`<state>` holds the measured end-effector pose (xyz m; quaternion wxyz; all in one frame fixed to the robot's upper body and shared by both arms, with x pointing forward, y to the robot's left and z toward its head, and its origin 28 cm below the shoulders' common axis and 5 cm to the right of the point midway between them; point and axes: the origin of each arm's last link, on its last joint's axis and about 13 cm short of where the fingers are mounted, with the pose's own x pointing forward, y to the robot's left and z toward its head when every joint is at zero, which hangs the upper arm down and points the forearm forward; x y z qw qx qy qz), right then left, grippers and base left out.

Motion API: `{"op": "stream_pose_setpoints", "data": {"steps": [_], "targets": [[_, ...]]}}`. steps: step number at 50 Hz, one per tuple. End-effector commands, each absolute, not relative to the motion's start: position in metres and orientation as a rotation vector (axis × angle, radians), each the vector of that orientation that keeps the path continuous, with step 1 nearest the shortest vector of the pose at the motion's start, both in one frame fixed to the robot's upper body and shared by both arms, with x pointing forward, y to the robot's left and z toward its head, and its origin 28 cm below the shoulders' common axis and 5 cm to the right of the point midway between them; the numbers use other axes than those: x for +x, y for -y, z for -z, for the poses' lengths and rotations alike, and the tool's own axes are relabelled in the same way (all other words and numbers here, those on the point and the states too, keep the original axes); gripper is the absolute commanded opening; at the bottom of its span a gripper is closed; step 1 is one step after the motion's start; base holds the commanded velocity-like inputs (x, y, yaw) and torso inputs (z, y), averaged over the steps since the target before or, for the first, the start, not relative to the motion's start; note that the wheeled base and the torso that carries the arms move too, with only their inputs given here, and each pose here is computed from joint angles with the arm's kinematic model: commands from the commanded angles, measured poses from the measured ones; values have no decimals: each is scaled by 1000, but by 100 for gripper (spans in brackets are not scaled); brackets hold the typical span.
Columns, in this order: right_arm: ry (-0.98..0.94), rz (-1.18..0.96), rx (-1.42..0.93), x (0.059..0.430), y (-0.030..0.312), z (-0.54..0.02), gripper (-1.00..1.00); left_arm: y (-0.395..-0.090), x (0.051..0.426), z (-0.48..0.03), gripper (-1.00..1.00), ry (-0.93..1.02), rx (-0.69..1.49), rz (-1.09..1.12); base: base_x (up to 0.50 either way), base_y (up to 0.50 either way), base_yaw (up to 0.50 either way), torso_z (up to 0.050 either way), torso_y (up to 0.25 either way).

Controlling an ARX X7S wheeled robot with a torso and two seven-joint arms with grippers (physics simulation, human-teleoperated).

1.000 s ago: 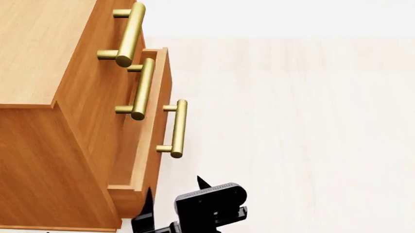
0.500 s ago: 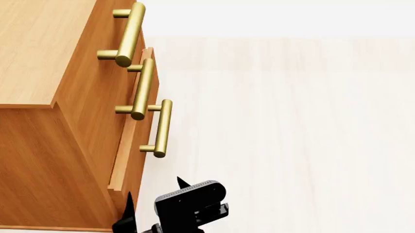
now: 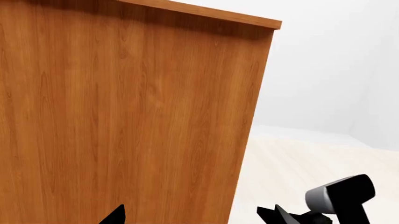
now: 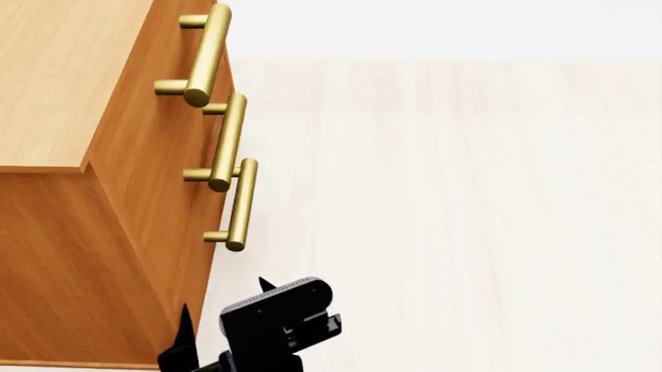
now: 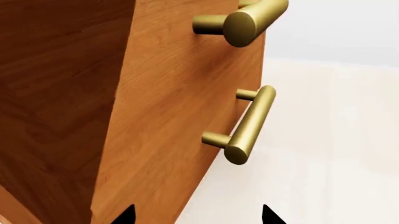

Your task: Put the bowl in the bottom drawer of the cabinet and close it.

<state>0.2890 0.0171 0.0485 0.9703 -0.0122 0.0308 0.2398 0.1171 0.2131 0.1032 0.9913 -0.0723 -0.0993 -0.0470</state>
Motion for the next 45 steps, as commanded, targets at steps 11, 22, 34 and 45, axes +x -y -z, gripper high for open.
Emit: {"op": "stream_pose_setpoints", "data": {"steps": [11,22,34,45], "targets": [[-31,-545,-24,291,-29,-63,100,-213,117,-104,100,200,-146,94,4,4,5,0,0],[-2,-496,17,289,-16,-76,100,-215,117,-104,100,200,-146,90,0,1,1,0,0],[73,-398,3,272,11,-98,100,-213,117,-103,100,199,-142,91,0,0,0,0,0],[132,-333,-31,250,29,-111,100,-213,117,-103,100,202,-139,93,0,0,0,0,0]]}}
